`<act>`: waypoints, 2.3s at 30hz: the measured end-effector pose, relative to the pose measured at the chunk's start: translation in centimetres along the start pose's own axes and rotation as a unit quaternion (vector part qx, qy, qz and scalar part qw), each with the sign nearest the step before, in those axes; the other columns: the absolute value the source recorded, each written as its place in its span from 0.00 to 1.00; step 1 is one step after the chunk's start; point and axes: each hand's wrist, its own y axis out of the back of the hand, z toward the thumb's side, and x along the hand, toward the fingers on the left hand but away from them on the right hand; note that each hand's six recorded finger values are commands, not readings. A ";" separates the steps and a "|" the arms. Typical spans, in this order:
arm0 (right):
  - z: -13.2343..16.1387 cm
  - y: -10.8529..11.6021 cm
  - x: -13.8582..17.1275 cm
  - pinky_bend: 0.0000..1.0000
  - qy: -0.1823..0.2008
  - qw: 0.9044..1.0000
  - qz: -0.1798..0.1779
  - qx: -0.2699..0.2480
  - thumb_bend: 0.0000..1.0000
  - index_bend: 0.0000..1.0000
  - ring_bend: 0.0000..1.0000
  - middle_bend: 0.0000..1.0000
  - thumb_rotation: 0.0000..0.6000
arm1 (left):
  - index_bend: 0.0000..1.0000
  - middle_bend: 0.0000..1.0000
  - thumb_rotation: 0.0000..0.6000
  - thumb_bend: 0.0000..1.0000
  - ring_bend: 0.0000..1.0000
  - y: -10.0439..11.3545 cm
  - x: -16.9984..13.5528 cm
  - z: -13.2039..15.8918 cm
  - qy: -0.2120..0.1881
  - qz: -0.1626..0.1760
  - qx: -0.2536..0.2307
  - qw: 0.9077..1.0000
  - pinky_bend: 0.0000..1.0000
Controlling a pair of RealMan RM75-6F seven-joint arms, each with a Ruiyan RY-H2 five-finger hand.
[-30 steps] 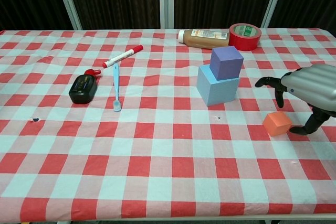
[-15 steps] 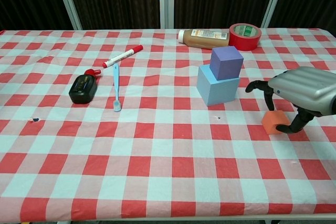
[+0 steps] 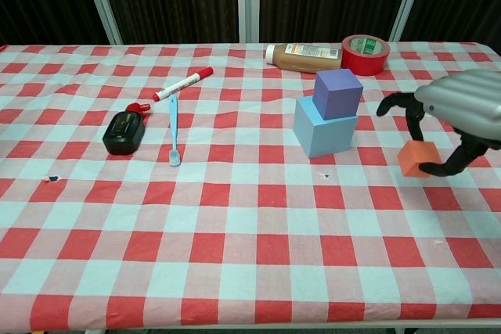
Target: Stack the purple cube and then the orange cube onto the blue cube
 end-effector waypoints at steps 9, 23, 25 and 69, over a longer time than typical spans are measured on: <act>0.8 9.8 -0.6 0.19 0.034 0.996 -0.079 -0.002 0.20 0.20 0.28 0.50 1.00 | 0.15 0.12 1.00 0.16 0.07 0.2 0.1 0.5 -0.008 0.000 0.000 1.000 0.21; 2.3 13.0 -8.7 0.19 0.092 0.995 -0.030 0.036 0.20 0.20 0.28 0.50 1.00 | 0.15 0.12 1.00 0.16 0.06 -0.1 0.6 0.1 -0.002 -0.004 0.004 1.000 0.21; 2.7 12.9 -9.4 0.19 0.092 0.995 -0.025 0.035 0.20 0.20 0.28 0.50 1.00 | 0.15 0.12 1.00 0.16 0.06 -0.2 0.7 0.0 0.000 -0.005 0.005 1.000 0.21; 3.6 10.5 -10.8 0.18 0.093 0.995 0.028 0.038 0.17 0.18 0.26 0.45 1.00 | 0.15 0.12 1.00 0.16 0.07 0.1 0.9 -0.6 0.007 -0.001 -0.006 1.000 0.21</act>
